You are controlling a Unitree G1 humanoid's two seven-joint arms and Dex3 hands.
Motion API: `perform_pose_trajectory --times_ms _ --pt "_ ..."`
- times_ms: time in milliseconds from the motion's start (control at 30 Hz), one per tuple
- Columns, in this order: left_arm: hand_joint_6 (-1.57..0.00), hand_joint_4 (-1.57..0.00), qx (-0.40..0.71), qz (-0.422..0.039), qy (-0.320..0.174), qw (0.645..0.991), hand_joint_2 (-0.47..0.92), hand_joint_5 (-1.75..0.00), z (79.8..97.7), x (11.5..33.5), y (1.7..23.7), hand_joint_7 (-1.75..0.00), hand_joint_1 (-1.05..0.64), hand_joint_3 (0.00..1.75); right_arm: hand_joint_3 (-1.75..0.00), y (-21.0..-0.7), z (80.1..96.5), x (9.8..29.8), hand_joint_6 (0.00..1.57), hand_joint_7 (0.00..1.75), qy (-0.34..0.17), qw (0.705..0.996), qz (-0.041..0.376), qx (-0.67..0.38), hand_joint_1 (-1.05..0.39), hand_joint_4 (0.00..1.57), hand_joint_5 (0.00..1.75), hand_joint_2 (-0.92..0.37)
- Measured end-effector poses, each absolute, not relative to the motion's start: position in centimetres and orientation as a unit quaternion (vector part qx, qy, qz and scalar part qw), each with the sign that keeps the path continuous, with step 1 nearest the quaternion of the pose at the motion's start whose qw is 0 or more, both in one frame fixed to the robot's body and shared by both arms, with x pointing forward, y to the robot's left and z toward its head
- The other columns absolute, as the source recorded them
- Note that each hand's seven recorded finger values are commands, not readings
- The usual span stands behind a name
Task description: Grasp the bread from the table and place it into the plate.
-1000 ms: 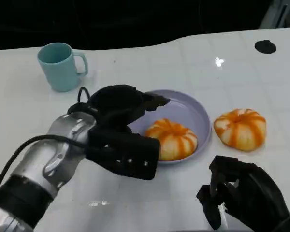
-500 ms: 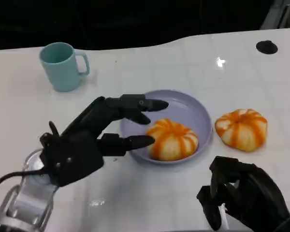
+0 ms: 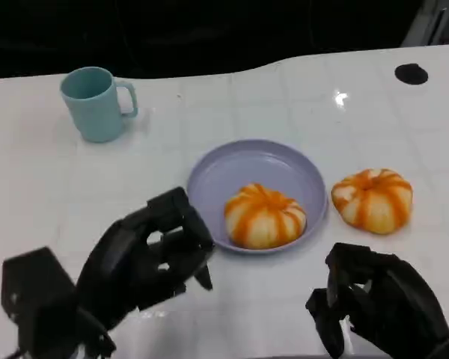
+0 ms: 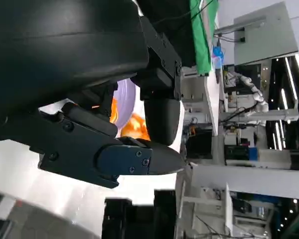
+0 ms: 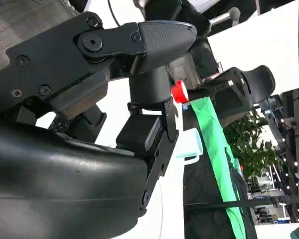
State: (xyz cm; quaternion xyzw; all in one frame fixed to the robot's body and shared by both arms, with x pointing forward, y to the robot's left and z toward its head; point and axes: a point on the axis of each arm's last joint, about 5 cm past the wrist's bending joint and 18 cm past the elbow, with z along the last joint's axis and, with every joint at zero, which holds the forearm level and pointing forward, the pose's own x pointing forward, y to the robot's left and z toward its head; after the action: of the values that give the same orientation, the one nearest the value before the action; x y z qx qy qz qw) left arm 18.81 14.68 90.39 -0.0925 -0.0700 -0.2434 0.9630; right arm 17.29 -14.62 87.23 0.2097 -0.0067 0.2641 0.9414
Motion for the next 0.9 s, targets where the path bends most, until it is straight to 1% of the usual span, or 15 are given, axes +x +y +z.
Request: perform_pose_trajectory --times_ms 167,267,400,533,900 --pt "-0.61 -0.86 -0.123 -0.233 -0.024 0.964 0.92 -1.75 89.5 17.1 14.9 -1.75 -0.6 0.38 -0.46 -14.6 87.3 17.3 1.03 1.52 -0.004 0.941 0.265 0.211 -0.97 1.2 1.66 -0.74" --pt "-0.64 -0.9 -0.131 -0.231 -0.009 0.964 0.92 -1.75 89.2 16.5 15.0 -1.75 -0.58 0.39 -0.46 -14.7 87.3 17.3 1.03 1.52 -0.003 0.941 0.265 0.211 -0.96 1.2 1.66 -0.75" --pt "-0.64 -0.91 -0.165 -0.236 0.004 0.958 0.92 -1.75 89.0 16.4 14.7 -1.75 -0.57 0.4 -0.45 -14.8 87.3 17.3 1.03 1.53 -0.003 0.941 0.267 0.209 -0.98 1.2 1.67 -0.75" --pt "-0.64 -0.9 -0.195 -0.255 0.007 0.947 0.92 -1.75 88.6 16.4 14.8 -1.75 -0.57 0.4 -0.45 -14.9 87.3 17.3 1.03 1.53 -0.003 0.941 0.267 0.206 -0.96 1.2 1.67 -0.76" --pt "-0.67 -0.92 -0.223 -0.279 0.048 0.933 0.92 -1.75 87.8 16.7 15.3 -1.75 -0.57 0.34 -0.43 -15.2 87.2 17.4 1.03 1.52 -0.003 0.942 0.266 0.204 -0.96 1.2 1.66 -0.76"
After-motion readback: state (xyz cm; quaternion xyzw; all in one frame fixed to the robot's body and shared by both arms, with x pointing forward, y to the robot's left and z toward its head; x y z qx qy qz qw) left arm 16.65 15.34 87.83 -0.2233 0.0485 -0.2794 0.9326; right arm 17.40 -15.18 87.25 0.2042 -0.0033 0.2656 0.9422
